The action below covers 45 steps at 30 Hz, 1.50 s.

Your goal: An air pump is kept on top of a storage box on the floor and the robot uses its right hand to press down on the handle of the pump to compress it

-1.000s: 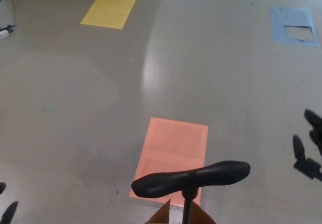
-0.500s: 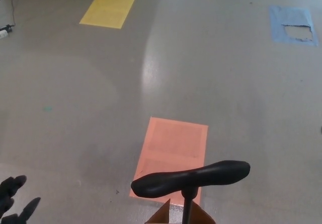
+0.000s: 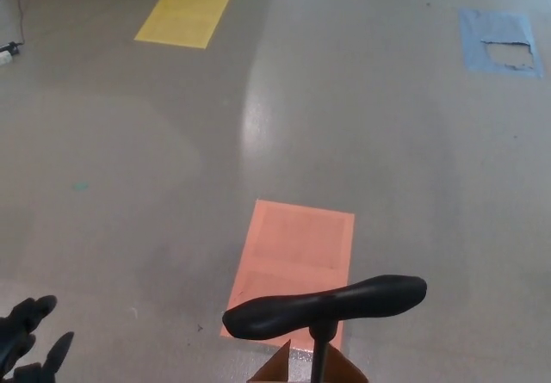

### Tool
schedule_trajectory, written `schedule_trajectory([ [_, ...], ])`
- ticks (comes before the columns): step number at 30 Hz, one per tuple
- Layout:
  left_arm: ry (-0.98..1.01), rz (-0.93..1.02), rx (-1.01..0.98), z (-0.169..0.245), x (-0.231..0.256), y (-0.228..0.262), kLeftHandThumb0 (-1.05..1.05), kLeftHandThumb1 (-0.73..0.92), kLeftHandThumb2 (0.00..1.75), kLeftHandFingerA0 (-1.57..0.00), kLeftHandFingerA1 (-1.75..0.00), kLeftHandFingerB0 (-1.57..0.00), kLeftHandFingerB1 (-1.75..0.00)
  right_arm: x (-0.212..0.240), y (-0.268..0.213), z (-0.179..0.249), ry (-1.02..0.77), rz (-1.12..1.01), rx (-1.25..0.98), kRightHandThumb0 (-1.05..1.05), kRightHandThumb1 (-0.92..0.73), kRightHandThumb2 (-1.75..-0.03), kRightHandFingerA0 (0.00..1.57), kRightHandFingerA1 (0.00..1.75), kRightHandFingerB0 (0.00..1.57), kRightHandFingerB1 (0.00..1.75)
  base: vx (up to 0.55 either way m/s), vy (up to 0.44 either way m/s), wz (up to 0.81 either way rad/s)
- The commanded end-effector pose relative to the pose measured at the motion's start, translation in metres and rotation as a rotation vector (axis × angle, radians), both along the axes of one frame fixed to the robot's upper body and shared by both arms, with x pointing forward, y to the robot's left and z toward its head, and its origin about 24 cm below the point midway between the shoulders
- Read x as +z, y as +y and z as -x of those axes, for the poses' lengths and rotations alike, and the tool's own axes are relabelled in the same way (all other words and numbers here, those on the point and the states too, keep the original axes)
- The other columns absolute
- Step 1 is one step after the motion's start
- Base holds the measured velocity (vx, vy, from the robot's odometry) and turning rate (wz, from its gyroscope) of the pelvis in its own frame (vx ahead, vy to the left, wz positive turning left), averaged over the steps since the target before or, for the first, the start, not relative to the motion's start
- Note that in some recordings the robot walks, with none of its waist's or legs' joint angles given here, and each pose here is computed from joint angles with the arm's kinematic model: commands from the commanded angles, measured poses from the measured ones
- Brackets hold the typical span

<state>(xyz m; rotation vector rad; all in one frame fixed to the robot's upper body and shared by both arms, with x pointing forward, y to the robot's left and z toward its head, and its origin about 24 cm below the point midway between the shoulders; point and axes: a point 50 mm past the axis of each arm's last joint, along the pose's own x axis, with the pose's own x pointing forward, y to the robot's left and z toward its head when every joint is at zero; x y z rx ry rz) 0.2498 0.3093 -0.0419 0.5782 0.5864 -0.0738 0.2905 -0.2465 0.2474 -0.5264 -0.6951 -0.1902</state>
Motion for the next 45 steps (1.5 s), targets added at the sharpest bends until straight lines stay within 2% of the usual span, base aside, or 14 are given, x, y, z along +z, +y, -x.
schedule_trajectory([
  [1,-0.064,-0.086,-0.123,-0.010,0.014,-0.002,-0.76,0.69,1.07,0.00,-0.28,0.00,-0.22,0.138,0.132,0.106,-0.185,0.725,0.622,-0.96,-0.89,-1.25,0.00,0.06,0.00,0.04,0.00,0.000,0.00],
  [10,-0.073,-0.078,-0.129,-0.006,0.012,-0.002,-0.72,0.65,0.97,-0.01,-0.38,-0.06,-0.30,0.122,0.168,0.096,-0.075,0.873,0.773,-0.93,-0.88,-1.21,0.00,0.12,0.00,0.09,0.00,0.000,0.00],
  [11,-0.090,-0.051,-0.124,-0.005,0.012,-0.002,-0.55,0.84,0.66,-0.19,-0.35,-0.13,-0.30,0.118,0.171,0.095,-0.046,0.899,0.783,-0.94,-0.89,-1.23,0.00,0.10,0.00,0.08,0.00,0.000,0.00],
  [15,-0.075,0.011,-0.097,0.000,0.010,0.001,-0.51,0.82,0.65,-0.45,-0.43,-0.35,-0.36,0.101,0.180,0.091,0.041,0.943,0.808,-0.92,-0.87,-1.23,0.00,0.10,0.00,0.09,0.00,0.000,0.00],
  [17,-0.045,0.010,-0.106,0.002,0.009,0.003,-0.66,0.81,1.04,-0.20,-0.47,-0.07,-0.38,0.087,0.186,0.088,0.079,0.964,0.832,-0.94,-0.89,-1.23,0.00,0.11,0.00,0.08,0.00,0.000,0.00],
  [19,-0.044,-0.135,-0.187,0.002,0.010,0.002,-0.62,0.73,1.04,-0.02,-0.45,0.00,-0.28,0.076,0.191,0.085,0.111,0.976,0.856,-0.91,-0.87,-1.23,0.00,0.12,0.00,0.11,0.00,0.000,0.00],
  [20,-0.055,-0.083,-0.179,0.001,0.011,0.000,-0.28,0.72,1.21,0.00,-0.50,0.00,-0.50,0.072,0.193,0.085,0.120,0.983,0.861,-0.88,-0.86,-1.23,0.00,0.14,0.00,0.12,0.00,0.000,0.00],
  [21,-0.068,0.035,-0.118,0.000,0.010,-0.001,-0.70,0.68,1.00,-0.03,-0.40,-0.01,-0.23,0.068,0.194,0.084,0.137,0.997,0.867,-0.91,-0.89,-1.25,0.00,0.11,0.00,0.09,0.00,0.000,0.00],
  [24,-0.059,-0.035,-0.056,0.002,0.003,0.000,-0.76,0.65,1.02,0.00,-0.29,0.00,-0.21,0.052,0.200,0.084,0.186,1.003,0.904,-0.88,-0.85,-1.23,0.00,0.15,0.00,0.13,0.00,0.000,0.00],
  [29,-0.009,-0.064,-0.043,0.002,-0.001,0.001,-0.78,0.68,1.04,-0.01,-0.29,-0.01,-0.21,0.033,0.205,0.085,0.257,1.028,0.934,-0.91,-0.78,-1.01,0.00,0.07,0.00,0.08,0.00,0.000,0.00],
  [30,-0.011,-0.060,-0.042,0.002,-0.001,0.001,-0.83,0.69,1.05,-0.02,-0.27,-0.02,-0.20,0.030,0.205,0.085,0.270,1.028,0.941,-0.84,-0.82,-1.22,0.00,0.18,0.00,0.16,0.00,0.000,0.00],
  [42,-0.051,-0.057,-0.100,0.003,0.007,0.002,-0.72,0.68,1.01,0.00,-0.33,-0.03,-0.27,-0.009,0.206,0.084,0.431,1.059,0.974,-0.88,-0.83,-1.22,0.00,0.16,0.00,0.14,0.00,0.000,0.00],
  [43,-0.042,-0.065,-0.097,0.003,0.007,0.002,-0.69,0.85,0.68,-0.05,-0.28,-0.03,-0.22,-0.017,0.206,0.082,0.467,1.052,0.976,-0.90,-0.83,-1.23,0.00,0.15,0.00,0.14,0.00,0.000,0.00],
  [45,-0.034,-0.079,-0.105,0.002,0.008,0.002,-0.68,0.86,0.69,-0.04,-0.27,-0.03,-0.20,-0.024,0.206,0.080,0.499,1.052,0.975,-0.90,-0.83,-1.22,0.00,0.15,0.00,0.13,0.00,0.000,0.00],
])
